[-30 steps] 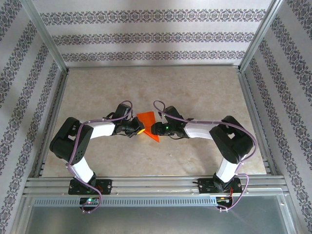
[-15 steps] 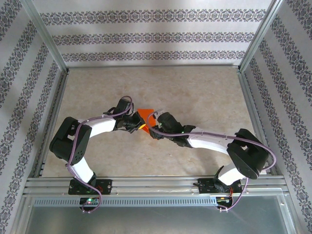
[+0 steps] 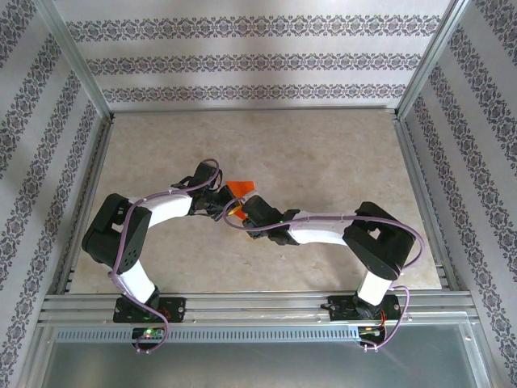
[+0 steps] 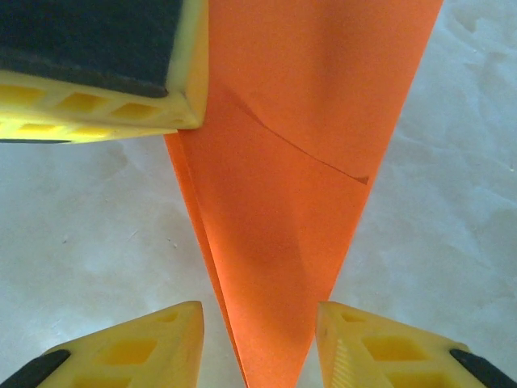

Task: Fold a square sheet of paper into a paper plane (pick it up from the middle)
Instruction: Fourth fold the wing at the center of the table.

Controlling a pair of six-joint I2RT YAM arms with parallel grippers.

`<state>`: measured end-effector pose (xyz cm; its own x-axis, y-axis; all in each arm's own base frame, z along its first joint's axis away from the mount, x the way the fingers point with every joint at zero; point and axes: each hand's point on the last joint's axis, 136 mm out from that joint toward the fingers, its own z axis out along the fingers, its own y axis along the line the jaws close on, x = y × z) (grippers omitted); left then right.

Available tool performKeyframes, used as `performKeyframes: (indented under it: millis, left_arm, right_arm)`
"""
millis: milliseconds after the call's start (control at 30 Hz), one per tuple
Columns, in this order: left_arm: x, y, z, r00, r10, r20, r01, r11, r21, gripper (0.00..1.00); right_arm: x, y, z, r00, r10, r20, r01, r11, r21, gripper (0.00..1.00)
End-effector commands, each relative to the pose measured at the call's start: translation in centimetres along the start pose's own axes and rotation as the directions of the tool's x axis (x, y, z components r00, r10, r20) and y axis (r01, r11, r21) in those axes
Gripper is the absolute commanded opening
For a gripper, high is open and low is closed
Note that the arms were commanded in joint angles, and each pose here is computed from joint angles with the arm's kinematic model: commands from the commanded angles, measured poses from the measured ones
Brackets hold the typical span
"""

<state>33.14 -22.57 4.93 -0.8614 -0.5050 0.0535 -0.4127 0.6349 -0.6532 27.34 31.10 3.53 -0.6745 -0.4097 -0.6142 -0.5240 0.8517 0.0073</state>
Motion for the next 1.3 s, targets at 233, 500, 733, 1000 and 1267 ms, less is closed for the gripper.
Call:
performKeyframes:
  millis: [233, 500, 733, 1000, 1267]
  left_arm:
    - [0.2, -0.4, -0.2, 1.0, -0.017, -0.003, 0.017, 1.0, -0.018, 0.07]
    - [0.2, -0.4, -0.3, 1.0, -0.019, -0.003, 0.019, 1.0, -0.019, 0.07]
    - [0.2, -0.4, -0.4, 1.0, -0.017, 0.0, 0.017, 1.0, -0.025, 0.08]
    - [0.2, -0.3, -0.5, 1.0, -0.012, 0.0, 0.012, 0.999, -0.035, 0.09]
    - [0.3, -0.1, -0.3, 1.0, -0.018, -0.007, 0.017, 0.999, -0.039, 0.09]
  right_arm:
    - [0.0, 0.4, 1.1, 1.0, -0.002, -0.025, 0.003, 1.0, 0.019, 0.38]
    - [0.6, -0.3, 1.4, 0.999, 0.015, -0.048, -0.013, 0.998, 0.054, 0.3]
    - [0.9, -0.6, 1.4, 0.998, 0.024, -0.06, -0.021, 0.998, 0.058, 0.22]
    - [0.9, -0.3, 1.4, 0.997, 0.031, -0.067, -0.029, 0.999, 0.031, 0.2]
    - [0.0, -0.3, 0.4, 0.996, 0.067, -0.065, -0.065, 0.998, 0.022, 0.27]
